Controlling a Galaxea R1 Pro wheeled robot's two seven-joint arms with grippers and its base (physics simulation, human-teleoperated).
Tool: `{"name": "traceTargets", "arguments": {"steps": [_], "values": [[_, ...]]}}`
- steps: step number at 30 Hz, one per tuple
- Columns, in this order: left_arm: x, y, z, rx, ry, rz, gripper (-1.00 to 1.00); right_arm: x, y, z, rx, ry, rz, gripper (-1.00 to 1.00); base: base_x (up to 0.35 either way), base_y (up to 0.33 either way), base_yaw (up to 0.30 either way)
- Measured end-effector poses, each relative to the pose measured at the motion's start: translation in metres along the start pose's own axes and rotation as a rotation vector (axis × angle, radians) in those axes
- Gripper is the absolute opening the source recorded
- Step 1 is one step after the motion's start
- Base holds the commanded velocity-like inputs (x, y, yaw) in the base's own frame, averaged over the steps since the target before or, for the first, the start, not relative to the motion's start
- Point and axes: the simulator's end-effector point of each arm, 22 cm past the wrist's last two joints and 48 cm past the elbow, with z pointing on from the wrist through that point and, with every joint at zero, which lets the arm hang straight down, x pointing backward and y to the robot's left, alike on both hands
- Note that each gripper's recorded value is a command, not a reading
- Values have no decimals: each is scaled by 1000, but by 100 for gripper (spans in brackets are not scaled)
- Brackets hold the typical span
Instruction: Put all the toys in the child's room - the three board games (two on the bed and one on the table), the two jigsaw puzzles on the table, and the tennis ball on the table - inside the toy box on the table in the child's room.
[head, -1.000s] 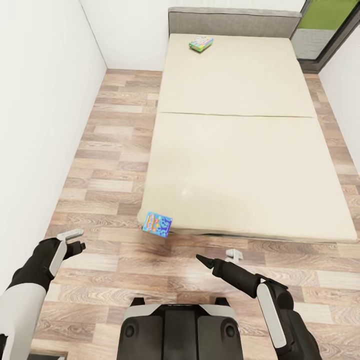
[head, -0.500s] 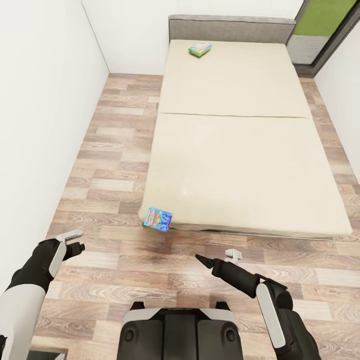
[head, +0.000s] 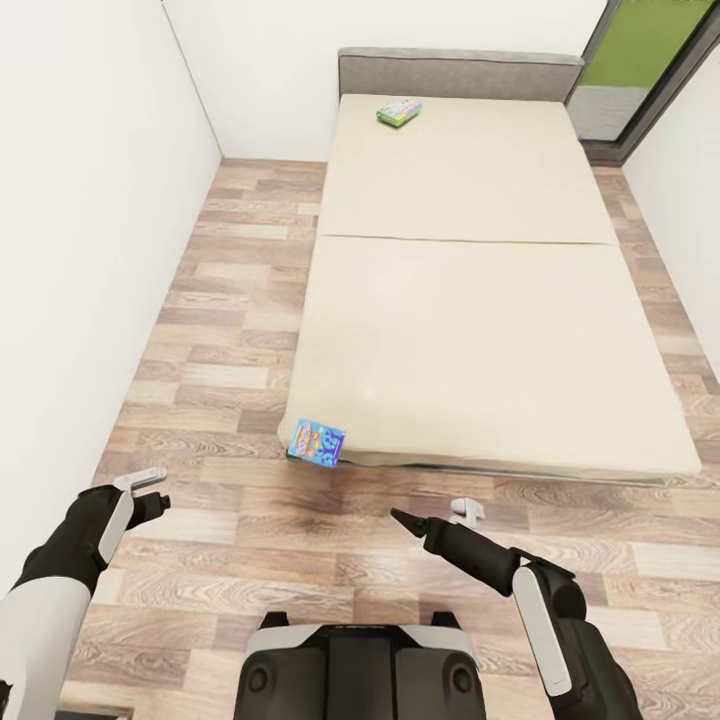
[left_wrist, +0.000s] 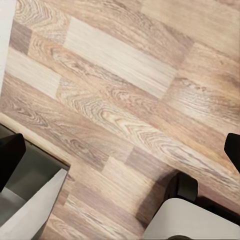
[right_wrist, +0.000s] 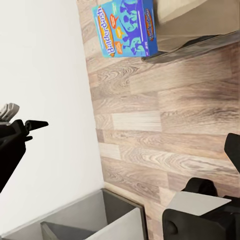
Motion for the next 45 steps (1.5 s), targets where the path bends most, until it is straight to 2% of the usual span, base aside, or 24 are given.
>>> {"name": "traceTargets", "arguments": {"steps": [45], "values": [[-26,3,-32,19,-64,-19,100,-16,17,-13,-13,-37,-36,100,0,0,0]]}}
